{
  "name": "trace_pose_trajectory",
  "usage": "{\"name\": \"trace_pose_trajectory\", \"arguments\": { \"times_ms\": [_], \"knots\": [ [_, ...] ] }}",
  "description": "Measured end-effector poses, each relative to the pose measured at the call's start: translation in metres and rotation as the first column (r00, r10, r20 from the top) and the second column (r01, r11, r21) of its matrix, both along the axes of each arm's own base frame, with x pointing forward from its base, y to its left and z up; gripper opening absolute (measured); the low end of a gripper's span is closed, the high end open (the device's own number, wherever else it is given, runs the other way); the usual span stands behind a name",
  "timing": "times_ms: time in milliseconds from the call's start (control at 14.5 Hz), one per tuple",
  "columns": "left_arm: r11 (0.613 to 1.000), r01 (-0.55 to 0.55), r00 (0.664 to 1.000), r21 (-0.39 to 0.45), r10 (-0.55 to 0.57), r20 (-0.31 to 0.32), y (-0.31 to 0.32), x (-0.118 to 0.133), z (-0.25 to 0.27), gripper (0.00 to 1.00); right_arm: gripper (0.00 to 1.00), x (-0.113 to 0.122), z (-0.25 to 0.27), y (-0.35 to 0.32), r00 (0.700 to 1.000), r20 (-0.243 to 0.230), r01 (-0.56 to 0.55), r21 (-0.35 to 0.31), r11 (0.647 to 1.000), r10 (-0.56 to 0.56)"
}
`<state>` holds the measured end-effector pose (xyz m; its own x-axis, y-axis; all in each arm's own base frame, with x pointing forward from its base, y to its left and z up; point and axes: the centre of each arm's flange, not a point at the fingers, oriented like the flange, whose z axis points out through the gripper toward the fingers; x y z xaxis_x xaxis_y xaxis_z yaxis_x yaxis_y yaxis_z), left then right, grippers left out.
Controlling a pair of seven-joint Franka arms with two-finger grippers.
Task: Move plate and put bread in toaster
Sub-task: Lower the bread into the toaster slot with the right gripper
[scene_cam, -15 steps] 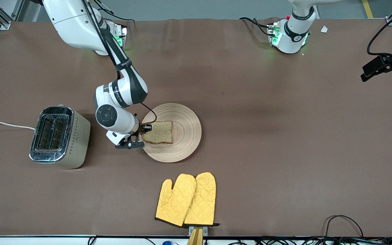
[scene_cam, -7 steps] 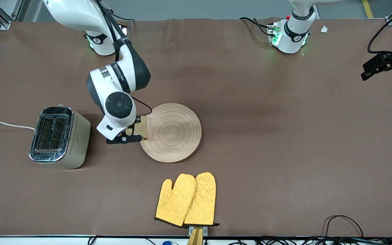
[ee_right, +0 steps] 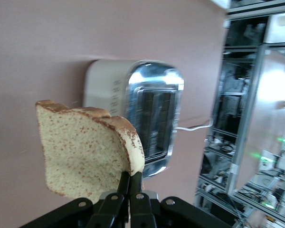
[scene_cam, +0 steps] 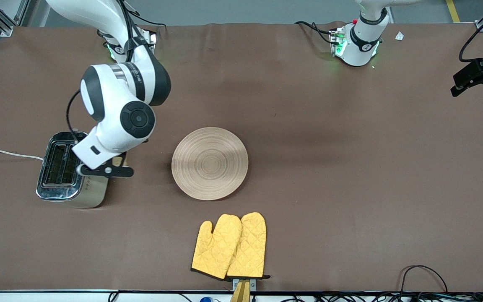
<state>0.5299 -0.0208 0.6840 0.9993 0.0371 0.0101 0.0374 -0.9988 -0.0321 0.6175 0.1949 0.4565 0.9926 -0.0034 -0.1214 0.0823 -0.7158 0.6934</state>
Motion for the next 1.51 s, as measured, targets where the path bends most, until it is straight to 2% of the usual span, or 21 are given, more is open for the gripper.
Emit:
{"name": "trace_pose_trajectory", "arguments": {
  "times_ms": [206,344,550,757,1101,1307,1514],
  "knots": [
    [1.0,0.002,1.0,0.0,-0.002,-0.007,-0.001,0.002,-0.004,1.0,0.03,0.011,0.007,-0.045,0.998,0.027,0.067,-0.094,0.993,-0.065],
    [1.0,0.006,1.0,0.0,-0.006,-0.011,-0.003,0.003,-0.006,1.0,0.03,0.015,0.008,-0.07,0.992,0.037,0.123,-0.128,0.984,-0.119],
    [1.0,0.007,1.0,0.0,-0.007,-0.021,-0.004,0.007,-0.011,1.0,0.03,0.02,0.005,-0.1,0.984,0.036,0.176,-0.14,0.974,-0.172],
    [1.0,0.008,1.0,-0.001,-0.008,-0.019,-0.004,0.012,-0.016,1.0,0.03,0.02,-0.01,-0.11,0.982,0.017,0.191,-0.158,0.969,-0.19],
    [1.0,0.007,1.0,-0.001,-0.007,-0.011,-0.003,0.014,-0.016,1.0,0.03,0.018,-0.042,-0.116,0.983,-0.014,0.175,-0.21,0.962,-0.182],
    [1.0,0.0,1.0,-0.001,0.0,-0.011,0.0,0.014,-0.017,1.0,0.03,0.015,-0.054,-0.118,0.983,-0.035,0.169,-0.218,0.961,-0.181],
    [1.0,-0.002,1.0,-0.001,0.002,-0.018,0.001,0.016,-0.02,1.0,0.03,0.017,-0.06,-0.116,0.985,-0.031,0.158,-0.213,0.964,-0.168]
  ]
}}
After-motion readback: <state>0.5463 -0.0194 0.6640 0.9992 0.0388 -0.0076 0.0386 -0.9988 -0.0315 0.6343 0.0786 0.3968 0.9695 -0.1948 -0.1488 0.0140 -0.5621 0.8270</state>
